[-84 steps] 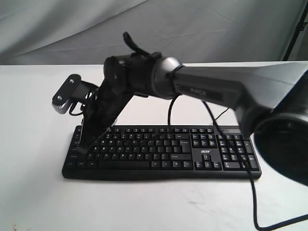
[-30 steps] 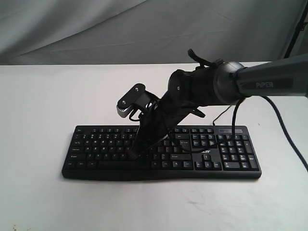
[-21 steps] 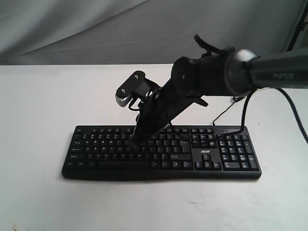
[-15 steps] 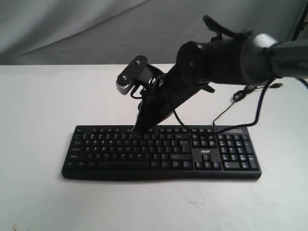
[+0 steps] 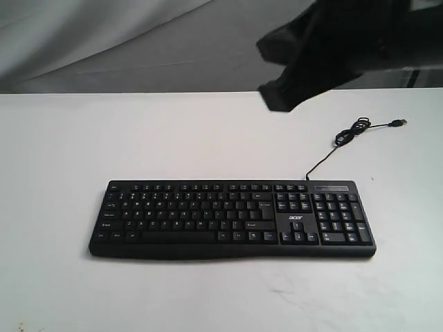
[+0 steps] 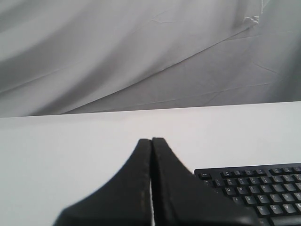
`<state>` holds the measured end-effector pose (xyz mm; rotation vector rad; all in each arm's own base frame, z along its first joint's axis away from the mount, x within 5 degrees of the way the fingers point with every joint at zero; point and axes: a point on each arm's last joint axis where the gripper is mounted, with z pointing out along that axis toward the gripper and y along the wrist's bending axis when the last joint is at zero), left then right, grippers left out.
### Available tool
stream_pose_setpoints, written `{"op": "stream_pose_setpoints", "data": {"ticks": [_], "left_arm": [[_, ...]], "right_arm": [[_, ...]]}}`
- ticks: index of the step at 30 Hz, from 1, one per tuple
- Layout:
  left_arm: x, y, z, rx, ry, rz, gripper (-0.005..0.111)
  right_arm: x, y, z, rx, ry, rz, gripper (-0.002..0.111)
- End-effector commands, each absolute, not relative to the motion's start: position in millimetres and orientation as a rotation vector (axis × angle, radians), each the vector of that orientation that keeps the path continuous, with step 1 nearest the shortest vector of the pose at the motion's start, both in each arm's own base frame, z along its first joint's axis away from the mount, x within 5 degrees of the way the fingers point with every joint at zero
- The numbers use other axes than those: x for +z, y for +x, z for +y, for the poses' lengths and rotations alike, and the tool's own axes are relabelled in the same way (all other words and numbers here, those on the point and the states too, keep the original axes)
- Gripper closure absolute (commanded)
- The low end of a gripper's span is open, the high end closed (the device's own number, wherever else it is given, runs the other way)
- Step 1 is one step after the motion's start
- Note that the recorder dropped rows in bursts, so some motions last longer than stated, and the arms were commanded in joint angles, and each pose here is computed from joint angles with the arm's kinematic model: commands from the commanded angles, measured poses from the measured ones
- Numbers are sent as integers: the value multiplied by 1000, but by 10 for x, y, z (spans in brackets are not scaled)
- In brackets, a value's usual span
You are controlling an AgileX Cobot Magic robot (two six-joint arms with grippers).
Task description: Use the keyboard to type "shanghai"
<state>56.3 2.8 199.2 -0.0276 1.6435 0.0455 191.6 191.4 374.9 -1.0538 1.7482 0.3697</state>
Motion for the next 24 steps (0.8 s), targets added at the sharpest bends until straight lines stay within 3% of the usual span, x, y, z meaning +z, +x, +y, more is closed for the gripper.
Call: {"op": "stream_pose_setpoints", "data": {"ticks": [1, 9, 11, 14, 17, 24], "left_arm": [[1993, 562, 24, 39, -24, 1637, 107], [1993, 562, 24, 39, -24, 1637, 107], [1993, 562, 24, 39, -24, 1637, 107], [1993, 562, 24, 39, -24, 1637, 107], [1993, 562, 24, 39, -24, 1637, 107], [1993, 562, 24, 39, -24, 1637, 107]], "right_arm": [[4102, 1654, 1637, 383, -966, 1612, 108], [4538, 1188, 1142, 372, -852, 1422, 108], [4500, 1160, 903, 355, -714, 1496, 108], [4183, 1148, 528, 258, -450, 1592, 108], [3626, 973, 215, 155, -200, 1630, 108], [2781, 546, -2, 44, 134, 1616, 108]]}}
